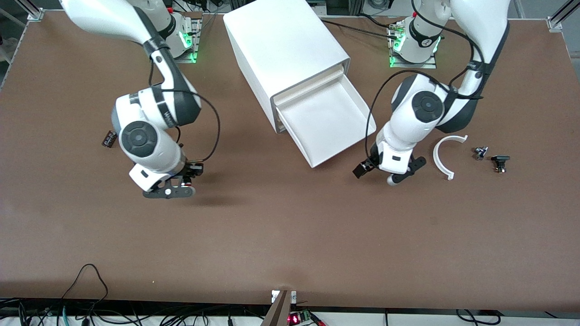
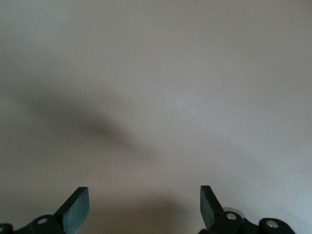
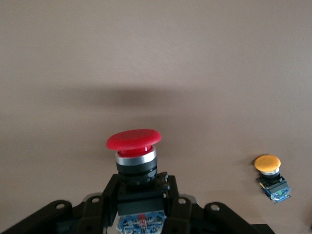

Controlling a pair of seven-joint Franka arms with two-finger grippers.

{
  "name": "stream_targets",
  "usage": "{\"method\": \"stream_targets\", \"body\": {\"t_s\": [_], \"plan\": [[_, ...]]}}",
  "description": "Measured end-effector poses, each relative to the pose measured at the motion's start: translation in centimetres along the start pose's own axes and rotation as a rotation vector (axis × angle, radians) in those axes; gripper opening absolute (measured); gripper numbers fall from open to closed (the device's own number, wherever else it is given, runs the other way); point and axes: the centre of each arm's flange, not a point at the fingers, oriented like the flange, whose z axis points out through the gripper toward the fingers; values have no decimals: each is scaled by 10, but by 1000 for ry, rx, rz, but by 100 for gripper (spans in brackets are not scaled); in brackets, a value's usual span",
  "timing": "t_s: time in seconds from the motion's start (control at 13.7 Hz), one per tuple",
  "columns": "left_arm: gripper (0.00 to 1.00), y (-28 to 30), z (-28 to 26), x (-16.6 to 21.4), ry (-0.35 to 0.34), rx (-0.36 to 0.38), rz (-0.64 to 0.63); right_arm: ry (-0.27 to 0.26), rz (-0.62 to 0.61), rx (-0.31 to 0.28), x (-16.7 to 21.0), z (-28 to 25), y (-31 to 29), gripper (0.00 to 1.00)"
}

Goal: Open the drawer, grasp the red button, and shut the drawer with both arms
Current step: 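Push the drawer shut with the left gripper while the right gripper carries the button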

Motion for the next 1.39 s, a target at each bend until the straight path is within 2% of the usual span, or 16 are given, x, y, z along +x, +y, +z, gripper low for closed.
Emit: {"method": "stream_targets", "body": {"t_s": [0.22,0.44,0.59,0.88,1.02,1.17,1.32,1.39], "plan": [[100,9,21,-30,-20,10,-28,8,24,18,-15,50,20,42],[100,7,34,-59,-38,38,2,49,25,45,-40,105,29,42],[100,8,37,-81,-45,48,39,51,12,51,-54,128,38,42],[100,5,34,-165,-84,69,164,53,-7,54,-60,146,67,42],[100,1,36,-201,-102,83,219,46,-2,53,-62,149,71,57],[100,-2,39,-224,-117,94,256,48,2,54,-59,145,72,76],[100,-3,39,-240,-128,95,282,22,7,41,-49,119,73,96],[100,-2,38,-248,-133,94,296,4,11,31,-40,95,75,100]]}}
